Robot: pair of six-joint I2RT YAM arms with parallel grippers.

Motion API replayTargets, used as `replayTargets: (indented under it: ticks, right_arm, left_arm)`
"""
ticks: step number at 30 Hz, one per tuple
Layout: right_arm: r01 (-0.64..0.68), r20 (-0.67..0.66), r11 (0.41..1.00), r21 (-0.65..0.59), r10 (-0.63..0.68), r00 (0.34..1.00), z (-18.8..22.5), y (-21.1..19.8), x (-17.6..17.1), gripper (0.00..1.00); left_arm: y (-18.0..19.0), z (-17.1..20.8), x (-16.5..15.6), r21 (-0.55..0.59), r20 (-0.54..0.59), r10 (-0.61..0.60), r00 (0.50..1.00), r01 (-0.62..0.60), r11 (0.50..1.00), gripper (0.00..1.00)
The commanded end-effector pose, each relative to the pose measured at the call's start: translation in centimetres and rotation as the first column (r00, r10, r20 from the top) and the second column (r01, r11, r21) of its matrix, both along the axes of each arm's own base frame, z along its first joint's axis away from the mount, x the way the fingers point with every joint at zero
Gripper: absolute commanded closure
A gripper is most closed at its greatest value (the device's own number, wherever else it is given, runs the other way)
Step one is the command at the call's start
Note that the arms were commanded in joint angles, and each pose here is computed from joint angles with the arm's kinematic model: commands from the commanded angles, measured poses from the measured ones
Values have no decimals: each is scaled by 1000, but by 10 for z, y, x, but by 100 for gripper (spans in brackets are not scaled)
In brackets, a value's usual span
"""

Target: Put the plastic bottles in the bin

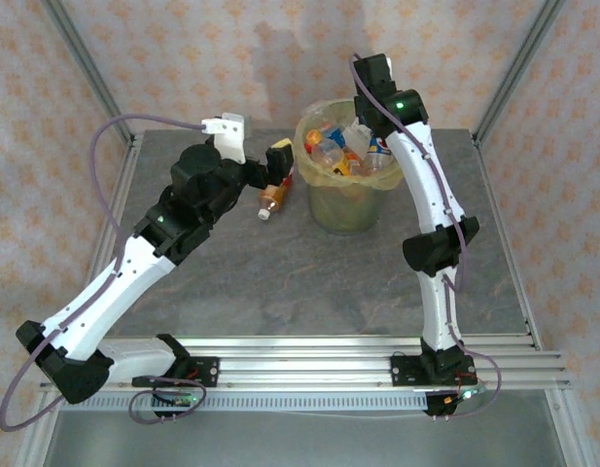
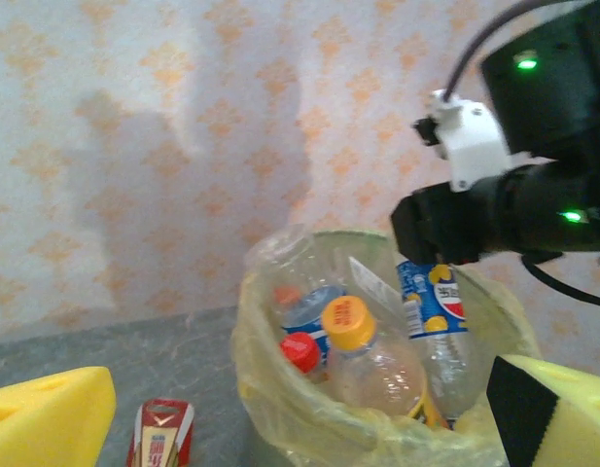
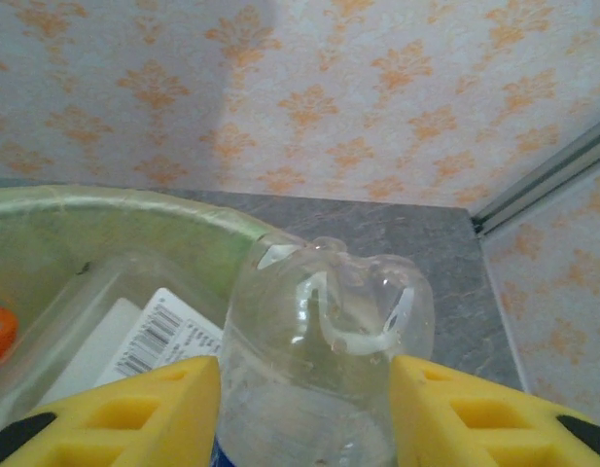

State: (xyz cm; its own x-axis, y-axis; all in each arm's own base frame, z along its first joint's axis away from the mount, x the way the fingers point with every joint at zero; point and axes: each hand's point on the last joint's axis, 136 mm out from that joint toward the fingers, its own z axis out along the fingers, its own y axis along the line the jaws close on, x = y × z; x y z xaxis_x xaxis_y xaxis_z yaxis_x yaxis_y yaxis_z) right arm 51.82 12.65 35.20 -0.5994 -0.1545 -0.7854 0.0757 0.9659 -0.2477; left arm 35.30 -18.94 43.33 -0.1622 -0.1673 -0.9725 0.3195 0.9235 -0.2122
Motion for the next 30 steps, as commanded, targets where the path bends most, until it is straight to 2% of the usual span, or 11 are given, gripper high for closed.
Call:
replayTargets:
  ticks: [1, 7, 11, 16, 19, 21, 25, 30]
  right_arm:
    - [-50, -30, 995, 92, 53, 998, 5, 10, -17, 52]
    - [-72, -16, 989, 125, 75, 997, 14, 13, -22, 51]
    - [-65, 13, 992, 112, 64, 998, 28, 7, -27, 49]
    - [-86, 33, 985, 148, 82, 996, 42, 8, -37, 44]
    - [-83, 63, 983, 167, 74, 995, 53, 6, -42, 39]
    - [-51, 101, 986, 157, 35, 994, 65, -2, -43, 35]
    - [41, 195, 993, 110, -62, 979, 85, -21, -36, 19]
    - [59, 213, 994, 96, -78, 974, 79, -17, -16, 11]
  left_arm:
    - [19, -6, 8, -50, -65, 71, 995, -75, 996, 0]
    - [31, -22, 17, -66, -118, 112, 987, -120, 991, 0]
    - [35, -41, 23, -28, -171, 147, 974, -154, 988, 0]
    - [62, -87, 42, 6, -334, 267, 904, -281, 960, 0]
    - [73, -120, 55, 3, -446, 275, 852, -306, 952, 0]
    - [74, -137, 62, 9, -479, 274, 834, -308, 951, 0]
    - [68, -155, 74, 14, -501, 261, 825, -294, 956, 0]
    - [67, -163, 90, 29, -491, 285, 823, -311, 950, 0]
